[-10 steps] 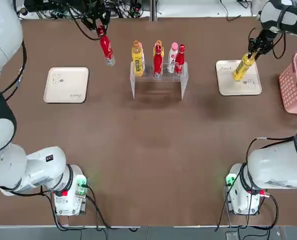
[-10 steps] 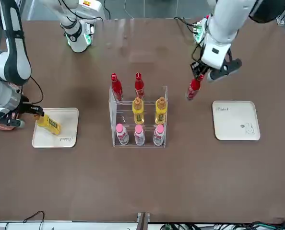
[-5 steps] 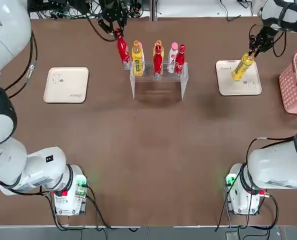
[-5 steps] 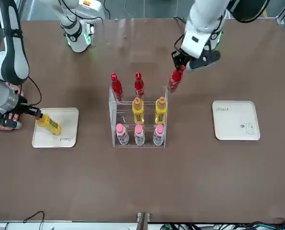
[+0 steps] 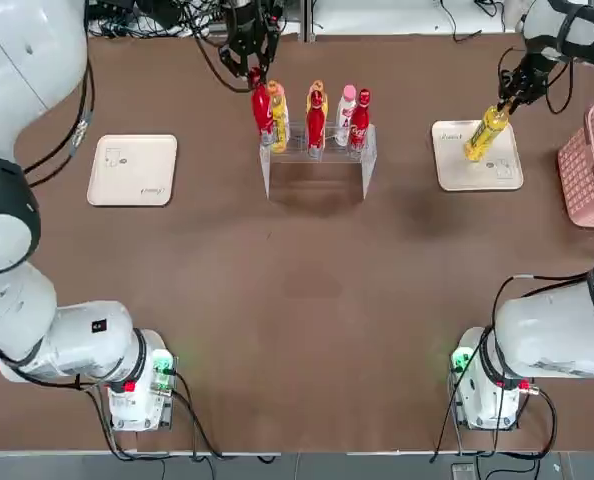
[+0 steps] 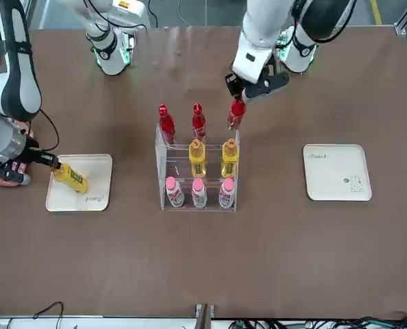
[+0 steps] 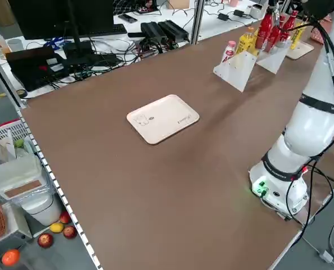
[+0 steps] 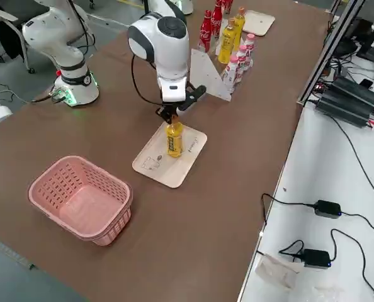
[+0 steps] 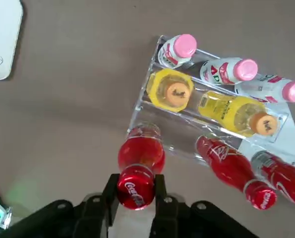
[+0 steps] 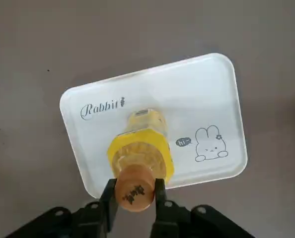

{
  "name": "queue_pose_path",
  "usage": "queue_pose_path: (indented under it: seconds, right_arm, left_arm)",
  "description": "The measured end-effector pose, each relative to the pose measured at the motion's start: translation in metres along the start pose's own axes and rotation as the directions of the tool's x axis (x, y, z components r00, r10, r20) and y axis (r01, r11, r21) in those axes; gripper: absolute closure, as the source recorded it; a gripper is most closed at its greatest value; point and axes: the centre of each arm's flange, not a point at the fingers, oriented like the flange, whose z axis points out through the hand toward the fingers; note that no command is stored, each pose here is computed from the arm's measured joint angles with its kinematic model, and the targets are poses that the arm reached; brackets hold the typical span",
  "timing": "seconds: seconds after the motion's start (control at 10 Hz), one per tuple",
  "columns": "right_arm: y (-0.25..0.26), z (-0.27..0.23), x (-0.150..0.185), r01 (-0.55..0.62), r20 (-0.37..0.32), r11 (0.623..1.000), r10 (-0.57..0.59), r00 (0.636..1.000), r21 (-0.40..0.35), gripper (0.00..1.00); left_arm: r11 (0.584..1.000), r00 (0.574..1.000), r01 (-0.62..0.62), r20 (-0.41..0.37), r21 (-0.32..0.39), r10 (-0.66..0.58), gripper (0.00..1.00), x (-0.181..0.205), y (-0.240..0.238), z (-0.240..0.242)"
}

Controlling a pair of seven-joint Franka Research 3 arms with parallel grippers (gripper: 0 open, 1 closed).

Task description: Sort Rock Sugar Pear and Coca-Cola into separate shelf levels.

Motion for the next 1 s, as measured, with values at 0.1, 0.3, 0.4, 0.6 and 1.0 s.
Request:
queue_pose_path:
  seconds: [0.1,0.3,0.4,0.6,1.0]
  right_arm:
    - [-0.002,-0.001,0.0,0.003,0.006,1.0,-0.003,1.0,0.001,0.66]
    - [-0.014,-0.015,0.0,0.024,0.06,1.0,-0.024,0.998,0.006,0.66]
    - [-0.026,-0.031,0.001,0.044,0.086,0.999,-0.045,0.995,0.009,0.66]
    - [-0.051,-0.063,0.003,0.085,0.108,0.996,-0.086,0.99,0.015,0.66]
    - [-0.149,-0.16,-0.014,0.134,0.1,0.991,-0.134,0.986,0.004,0.66]
  left_arm:
    - [1.0,1.0,0.004,0.006,0.009,-0.004,0.68,-0.002,0.008,0.009]
    - [1.0,0.999,0.015,0.03,0.002,-0.015,0.68,0.005,0.014,0.017]
    - [1.0,0.999,0.023,0.026,0.0,-0.023,0.68,0.008,0.016,0.017]
    - [0.999,0.999,0.036,0.008,0.009,-0.036,0.68,0.006,0.023,0.024]
    - [0.998,0.998,0.055,-0.019,0.034,-0.055,0.68,-0.008,0.038,0.04]
